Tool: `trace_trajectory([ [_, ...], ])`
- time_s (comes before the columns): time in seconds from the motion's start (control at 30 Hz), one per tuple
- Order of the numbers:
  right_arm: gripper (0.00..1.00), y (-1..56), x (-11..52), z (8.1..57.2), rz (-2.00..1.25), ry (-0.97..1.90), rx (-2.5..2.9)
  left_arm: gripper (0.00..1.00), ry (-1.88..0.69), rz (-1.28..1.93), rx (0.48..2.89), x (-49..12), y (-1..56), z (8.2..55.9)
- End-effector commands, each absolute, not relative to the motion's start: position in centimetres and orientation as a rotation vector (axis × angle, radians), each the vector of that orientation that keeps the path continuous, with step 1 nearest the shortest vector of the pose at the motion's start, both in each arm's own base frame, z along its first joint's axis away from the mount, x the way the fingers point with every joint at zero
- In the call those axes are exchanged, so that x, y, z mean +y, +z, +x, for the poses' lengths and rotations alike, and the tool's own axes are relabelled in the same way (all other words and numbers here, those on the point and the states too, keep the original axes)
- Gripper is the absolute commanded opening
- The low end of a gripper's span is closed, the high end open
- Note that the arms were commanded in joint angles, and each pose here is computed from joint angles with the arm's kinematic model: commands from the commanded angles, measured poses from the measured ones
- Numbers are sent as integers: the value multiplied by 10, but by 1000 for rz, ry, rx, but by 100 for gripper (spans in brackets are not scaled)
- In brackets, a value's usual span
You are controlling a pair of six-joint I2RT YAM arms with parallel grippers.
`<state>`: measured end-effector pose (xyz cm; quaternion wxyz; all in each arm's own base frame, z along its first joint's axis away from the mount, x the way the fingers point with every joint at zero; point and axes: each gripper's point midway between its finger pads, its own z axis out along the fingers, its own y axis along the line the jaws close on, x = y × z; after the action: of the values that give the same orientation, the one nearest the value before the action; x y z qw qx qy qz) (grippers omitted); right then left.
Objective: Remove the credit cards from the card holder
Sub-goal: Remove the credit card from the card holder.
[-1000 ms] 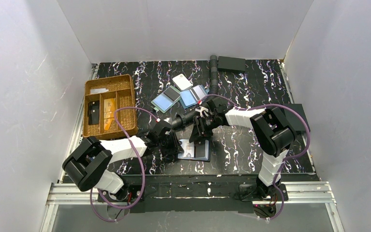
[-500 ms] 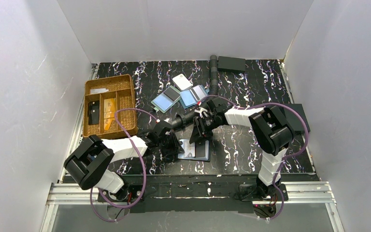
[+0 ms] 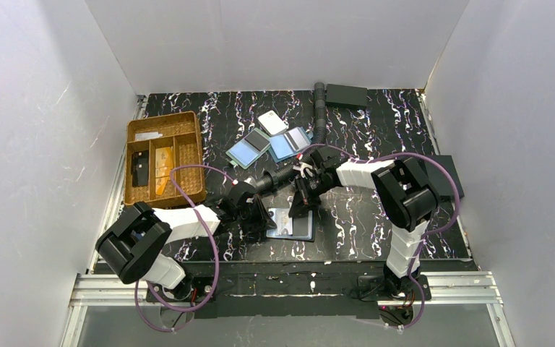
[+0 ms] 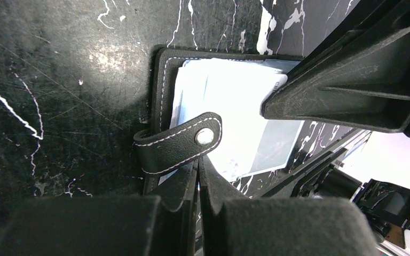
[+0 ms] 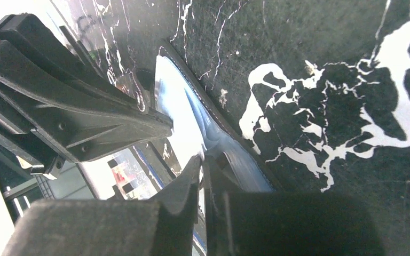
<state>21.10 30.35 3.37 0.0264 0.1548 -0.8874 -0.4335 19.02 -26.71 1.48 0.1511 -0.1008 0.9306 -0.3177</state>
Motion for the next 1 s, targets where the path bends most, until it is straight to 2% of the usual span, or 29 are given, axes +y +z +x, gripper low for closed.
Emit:
trace_trajectory([
  [0.0,6,35,298,210,483,-1352,-2709,1,-562,-345,2819,-217,-39,166],
  [0.13,1,43,293,217,479,-1414,-2667,1,-542,-366,2814,-212,-41,166],
  [0.97,6,50,283,218,504,-1481,-2607,2,-552,-468,2792,-199,-48,167],
])
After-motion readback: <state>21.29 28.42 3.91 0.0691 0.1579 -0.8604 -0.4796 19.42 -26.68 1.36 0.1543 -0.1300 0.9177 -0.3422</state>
